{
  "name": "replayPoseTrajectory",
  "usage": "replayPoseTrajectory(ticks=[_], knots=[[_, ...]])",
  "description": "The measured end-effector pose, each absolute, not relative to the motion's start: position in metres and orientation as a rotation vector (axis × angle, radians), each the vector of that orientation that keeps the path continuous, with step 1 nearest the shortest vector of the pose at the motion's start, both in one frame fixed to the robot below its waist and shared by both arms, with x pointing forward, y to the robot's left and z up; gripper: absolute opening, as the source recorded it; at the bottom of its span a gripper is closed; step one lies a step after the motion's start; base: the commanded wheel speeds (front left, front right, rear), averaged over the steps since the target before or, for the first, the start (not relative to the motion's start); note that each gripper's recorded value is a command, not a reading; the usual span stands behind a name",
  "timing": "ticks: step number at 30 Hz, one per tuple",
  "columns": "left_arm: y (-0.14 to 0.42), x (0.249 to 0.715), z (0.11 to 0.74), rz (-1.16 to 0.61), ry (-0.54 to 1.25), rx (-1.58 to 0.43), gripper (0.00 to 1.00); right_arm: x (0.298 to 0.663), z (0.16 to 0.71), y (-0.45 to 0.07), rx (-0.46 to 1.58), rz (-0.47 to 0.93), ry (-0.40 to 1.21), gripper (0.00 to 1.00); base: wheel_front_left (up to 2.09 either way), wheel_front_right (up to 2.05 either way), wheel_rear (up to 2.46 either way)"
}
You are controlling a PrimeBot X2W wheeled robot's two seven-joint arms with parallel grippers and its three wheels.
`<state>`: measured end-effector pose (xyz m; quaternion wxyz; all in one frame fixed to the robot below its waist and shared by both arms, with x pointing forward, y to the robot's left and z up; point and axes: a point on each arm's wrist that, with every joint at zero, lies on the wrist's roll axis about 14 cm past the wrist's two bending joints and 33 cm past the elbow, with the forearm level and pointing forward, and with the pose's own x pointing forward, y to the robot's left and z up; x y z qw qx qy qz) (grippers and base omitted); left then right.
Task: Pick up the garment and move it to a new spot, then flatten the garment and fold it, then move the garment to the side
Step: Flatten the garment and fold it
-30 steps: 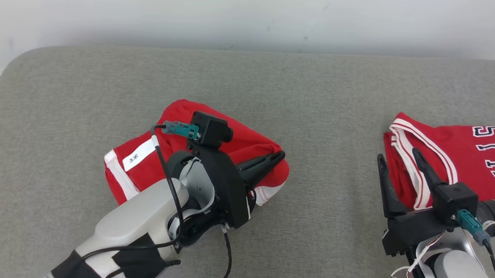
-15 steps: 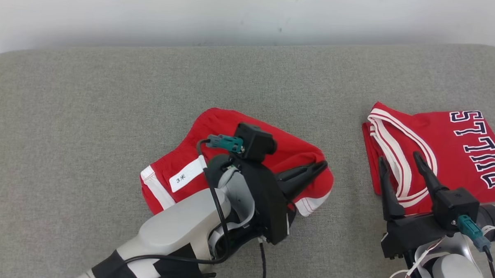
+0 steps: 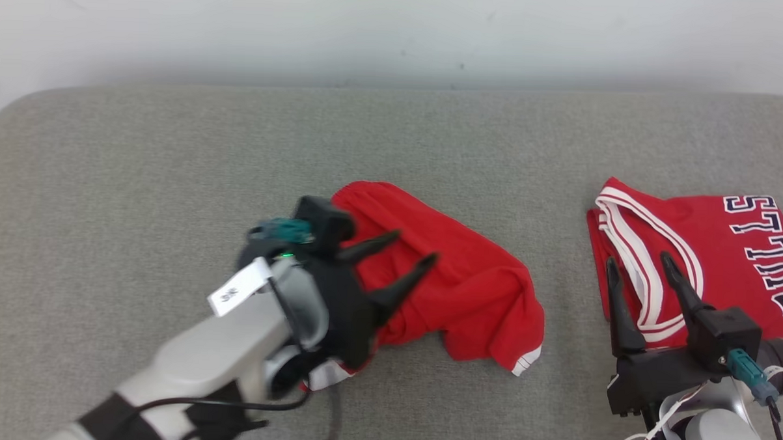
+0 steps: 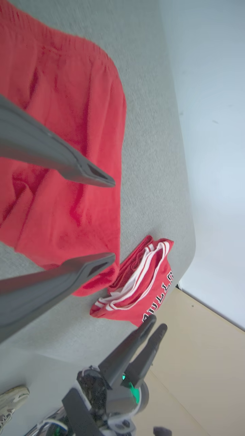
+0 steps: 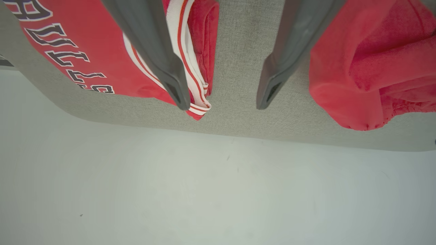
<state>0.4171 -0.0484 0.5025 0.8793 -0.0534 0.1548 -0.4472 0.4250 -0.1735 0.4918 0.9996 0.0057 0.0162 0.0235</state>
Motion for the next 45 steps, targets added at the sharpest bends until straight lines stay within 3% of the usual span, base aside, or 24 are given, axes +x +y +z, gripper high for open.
replayPoseTrajectory(ticks=[6,12,22,31,32,34,35,45], knots=[[0.045,0.431,0.466,-0.762,0.392,0.141,1.00,0.418,0.485,-0.163,0.035,0.072,0.047,1.00,0.00,0.00,0.00],[0.086,0.431,0.454,-0.695,0.431,0.257,1.00,0.420,0.488,-0.148,0.044,0.114,0.036,1.00,0.00,0.00,0.00],[0.110,0.429,0.431,-0.643,0.503,0.279,1.00,0.422,0.492,-0.144,0.049,0.127,0.026,1.00,0.00,0.00,0.00],[0.093,0.431,0.422,-0.670,0.532,0.237,1.00,0.418,0.489,-0.166,0.037,0.073,0.035,1.00,0.00,0.00,0.00],[0.091,0.431,0.422,-0.674,0.532,0.235,0.89,0.418,0.488,-0.168,0.034,0.070,0.036,1.00,0.00,0.00,0.00],[0.089,0.432,0.421,-0.677,0.535,0.236,0.16,0.418,0.488,-0.169,0.033,0.066,0.037,1.00,0.00,0.00,0.00],[0.090,0.433,0.421,-0.673,0.537,0.239,0.00,0.418,0.488,-0.170,0.033,0.065,0.036,1.00,0.00,0.00,0.00],[0.111,0.450,0.448,-0.602,0.465,0.240,0.00,0.422,0.492,-0.148,0.054,0.131,0.019,1.00,0.00,0.00,0.00]])
